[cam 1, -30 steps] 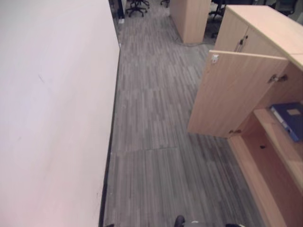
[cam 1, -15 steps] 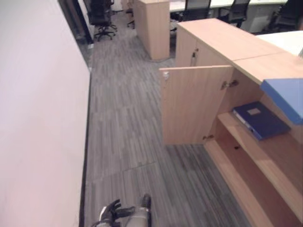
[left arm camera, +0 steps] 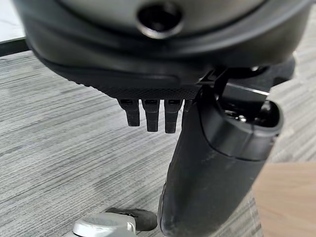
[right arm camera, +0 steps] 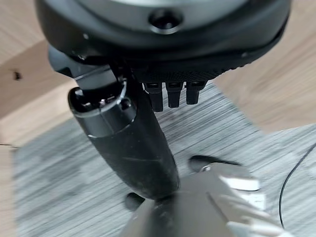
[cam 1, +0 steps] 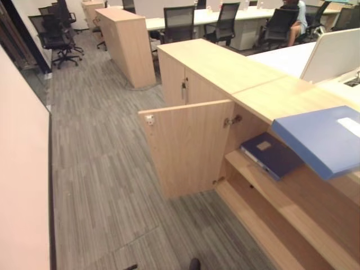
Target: Put the empty folder in the office cabinet
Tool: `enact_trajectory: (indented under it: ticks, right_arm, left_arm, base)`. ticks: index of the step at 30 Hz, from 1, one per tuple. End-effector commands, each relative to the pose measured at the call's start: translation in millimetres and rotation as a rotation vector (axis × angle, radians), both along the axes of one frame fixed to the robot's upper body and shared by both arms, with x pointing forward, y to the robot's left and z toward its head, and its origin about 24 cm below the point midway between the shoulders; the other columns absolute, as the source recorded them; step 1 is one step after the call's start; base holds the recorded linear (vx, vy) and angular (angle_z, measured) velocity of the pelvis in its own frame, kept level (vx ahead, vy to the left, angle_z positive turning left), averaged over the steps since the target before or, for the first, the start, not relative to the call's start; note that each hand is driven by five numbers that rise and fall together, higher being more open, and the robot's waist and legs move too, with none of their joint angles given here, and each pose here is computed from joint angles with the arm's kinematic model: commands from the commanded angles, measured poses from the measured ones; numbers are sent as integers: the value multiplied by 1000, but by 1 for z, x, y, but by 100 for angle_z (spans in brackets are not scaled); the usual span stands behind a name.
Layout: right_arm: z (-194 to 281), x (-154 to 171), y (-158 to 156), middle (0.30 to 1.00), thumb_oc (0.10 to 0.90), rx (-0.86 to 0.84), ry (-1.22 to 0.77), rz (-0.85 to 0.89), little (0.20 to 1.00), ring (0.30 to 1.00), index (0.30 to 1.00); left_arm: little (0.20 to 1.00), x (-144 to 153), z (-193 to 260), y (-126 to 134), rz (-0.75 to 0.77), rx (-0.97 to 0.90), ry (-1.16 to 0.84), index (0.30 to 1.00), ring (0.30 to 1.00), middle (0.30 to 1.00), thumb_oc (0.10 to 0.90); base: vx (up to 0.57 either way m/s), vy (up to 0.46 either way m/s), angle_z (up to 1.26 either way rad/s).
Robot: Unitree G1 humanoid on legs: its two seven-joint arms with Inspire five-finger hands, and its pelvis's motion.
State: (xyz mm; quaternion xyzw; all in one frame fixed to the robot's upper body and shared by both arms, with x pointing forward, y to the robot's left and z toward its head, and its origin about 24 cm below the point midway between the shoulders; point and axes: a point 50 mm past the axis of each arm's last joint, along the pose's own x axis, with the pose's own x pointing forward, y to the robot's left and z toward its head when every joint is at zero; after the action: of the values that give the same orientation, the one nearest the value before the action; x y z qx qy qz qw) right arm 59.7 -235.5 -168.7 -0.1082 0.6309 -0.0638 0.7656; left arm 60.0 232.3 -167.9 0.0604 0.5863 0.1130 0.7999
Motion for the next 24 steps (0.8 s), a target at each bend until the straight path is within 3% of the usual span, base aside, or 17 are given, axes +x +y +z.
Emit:
enact_trajectory:
  ticks: [1,17,24]
  right_arm:
    - [5,20,-5,900,800,2,-63,17,900,900,900]
    - [7,31,-2,900,800,5,-110,26,900,900,900]
    - [12,59,9,900,800,28,-188,100,900,900,900]
  left_arm:
    - [900,-23,1,15,17,49,66,900,900,900,800]
    - [900,-6,1,5,-124,47,42,900,900,900,800]
    - [900,-8,1,8,-146,56,65,900,900,900,800]
  base:
    - [45,75,-12]
    - [25,18,-22]
    - [18,-68,-80]
